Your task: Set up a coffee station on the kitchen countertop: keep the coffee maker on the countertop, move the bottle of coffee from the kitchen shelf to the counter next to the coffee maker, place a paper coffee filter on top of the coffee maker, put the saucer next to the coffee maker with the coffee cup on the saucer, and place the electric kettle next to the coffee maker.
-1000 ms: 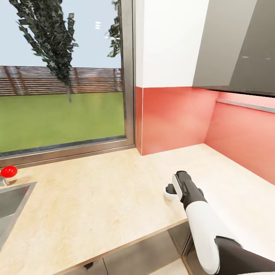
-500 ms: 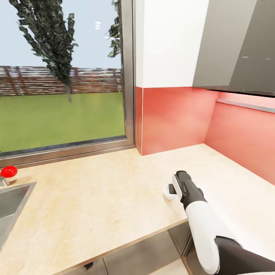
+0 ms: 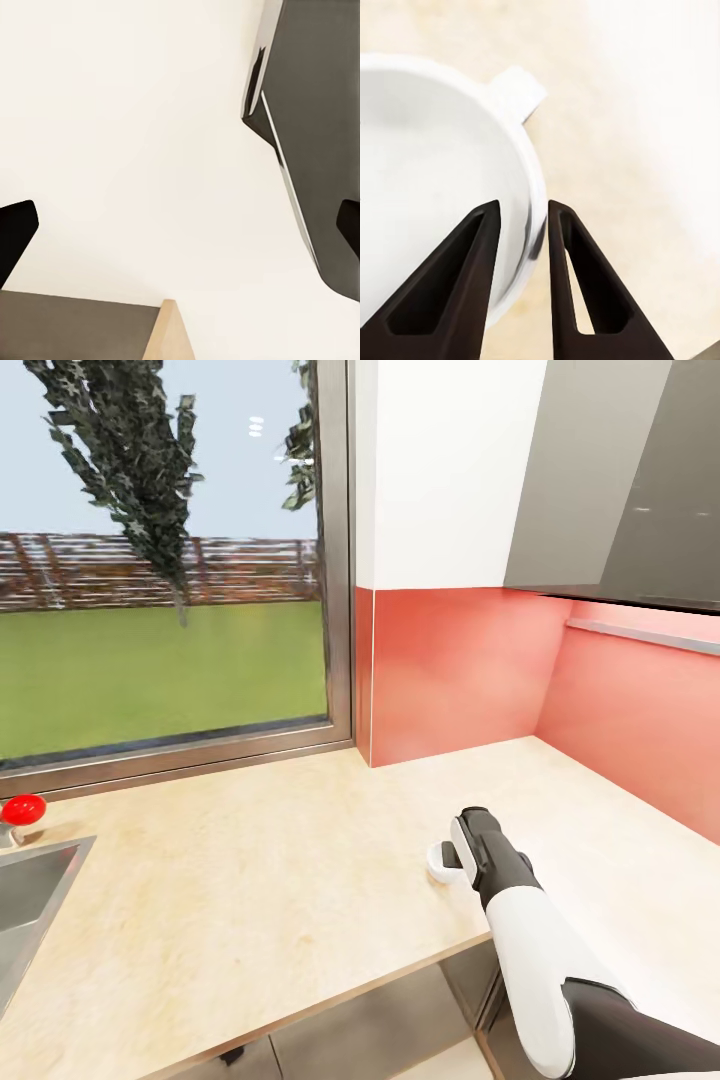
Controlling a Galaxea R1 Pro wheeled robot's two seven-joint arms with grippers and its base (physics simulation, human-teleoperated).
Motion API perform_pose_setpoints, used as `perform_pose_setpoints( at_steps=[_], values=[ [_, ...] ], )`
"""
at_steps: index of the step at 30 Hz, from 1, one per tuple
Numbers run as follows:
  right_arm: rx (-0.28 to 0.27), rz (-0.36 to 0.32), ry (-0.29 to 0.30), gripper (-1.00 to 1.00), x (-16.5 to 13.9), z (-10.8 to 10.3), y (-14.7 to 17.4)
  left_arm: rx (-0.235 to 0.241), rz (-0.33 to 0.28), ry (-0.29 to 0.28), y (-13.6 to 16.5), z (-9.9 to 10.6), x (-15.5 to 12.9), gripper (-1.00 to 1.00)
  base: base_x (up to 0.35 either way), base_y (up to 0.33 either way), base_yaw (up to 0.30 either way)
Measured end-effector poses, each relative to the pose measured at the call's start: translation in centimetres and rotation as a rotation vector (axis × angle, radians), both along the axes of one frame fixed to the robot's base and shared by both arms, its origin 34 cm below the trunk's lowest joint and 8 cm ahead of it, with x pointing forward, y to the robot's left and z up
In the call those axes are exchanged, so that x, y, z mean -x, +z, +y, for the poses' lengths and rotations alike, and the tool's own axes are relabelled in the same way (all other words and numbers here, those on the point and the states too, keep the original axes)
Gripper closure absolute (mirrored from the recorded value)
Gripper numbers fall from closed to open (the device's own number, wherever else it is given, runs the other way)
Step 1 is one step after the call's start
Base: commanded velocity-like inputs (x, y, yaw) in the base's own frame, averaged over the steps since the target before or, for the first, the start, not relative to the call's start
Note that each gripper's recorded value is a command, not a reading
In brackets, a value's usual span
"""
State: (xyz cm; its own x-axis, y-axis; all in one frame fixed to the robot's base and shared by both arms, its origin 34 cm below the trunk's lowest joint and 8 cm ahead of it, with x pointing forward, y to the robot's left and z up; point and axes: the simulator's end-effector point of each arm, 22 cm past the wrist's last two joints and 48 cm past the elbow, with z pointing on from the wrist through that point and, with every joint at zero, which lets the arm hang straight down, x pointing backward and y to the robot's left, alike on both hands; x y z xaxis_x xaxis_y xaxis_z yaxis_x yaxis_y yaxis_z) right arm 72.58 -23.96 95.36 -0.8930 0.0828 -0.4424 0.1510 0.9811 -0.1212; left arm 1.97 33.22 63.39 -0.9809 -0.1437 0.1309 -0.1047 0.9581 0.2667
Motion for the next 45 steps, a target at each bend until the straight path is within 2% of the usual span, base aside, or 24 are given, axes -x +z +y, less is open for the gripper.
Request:
perform_pose_setpoints(
  at_steps=[9,12,13,19,20,26,32,36,38,45],
  values=[
    [-0.030,-0.012,0.002,1.00,-0.3,0.7,0.1,0.000,-0.001,0.000,0.0,0.0,-0.1,-1.00,0.000,0.000,0.000],
    [0.017,-0.036,0.056,1.00,-1.0,1.5,1.1,0.000,-0.002,0.003,0.0,0.0,-0.1,-1.00,0.000,0.000,0.000],
    [0.049,-0.071,0.082,1.00,-1.8,1.8,2.5,-0.001,-0.002,0.005,0.0,0.0,-0.1,-1.00,0.000,0.000,0.000],
    [0.111,-0.234,0.127,1.00,-4.8,2.5,8.9,-0.003,-0.002,0.009,0.0,0.1,-0.1,-1.00,0.000,0.000,0.000],
    [0.126,-0.259,0.151,1.00,-5.2,3.2,9.9,-0.003,-0.005,0.005,0.0,0.2,-0.3,-1.00,0.000,0.000,0.000],
    [0.150,-0.278,0.176,1.00,-5.5,3.9,10.6,-0.002,-0.008,0.004,-0.1,0.1,-0.8,-1.00,-0.108,0.000,0.000],
    [0.135,-0.270,0.190,1.00,-5.4,4.4,10.2,-0.005,-0.011,0.006,-0.1,0.1,-0.9,-1.00,-0.329,0.003,0.123],
    [0.044,-0.260,0.249,1.00,-5.3,6.7,9.5,-0.005,-0.010,0.008,-0.1,0.1,-0.9,-1.00,-0.331,0.101,0.249],
    [0.022,-0.256,0.267,1.00,-5.2,7.3,9.3,-0.005,-0.010,0.008,-0.1,0.1,-0.9,-1.00,-0.295,0.187,0.256],
    [0.011,-0.253,0.275,1.00,-5.3,7.6,9.0,-0.005,-0.006,0.009,-0.1,0.0,-0.7,-1.00,-0.274,0.220,0.257]
  ],
)
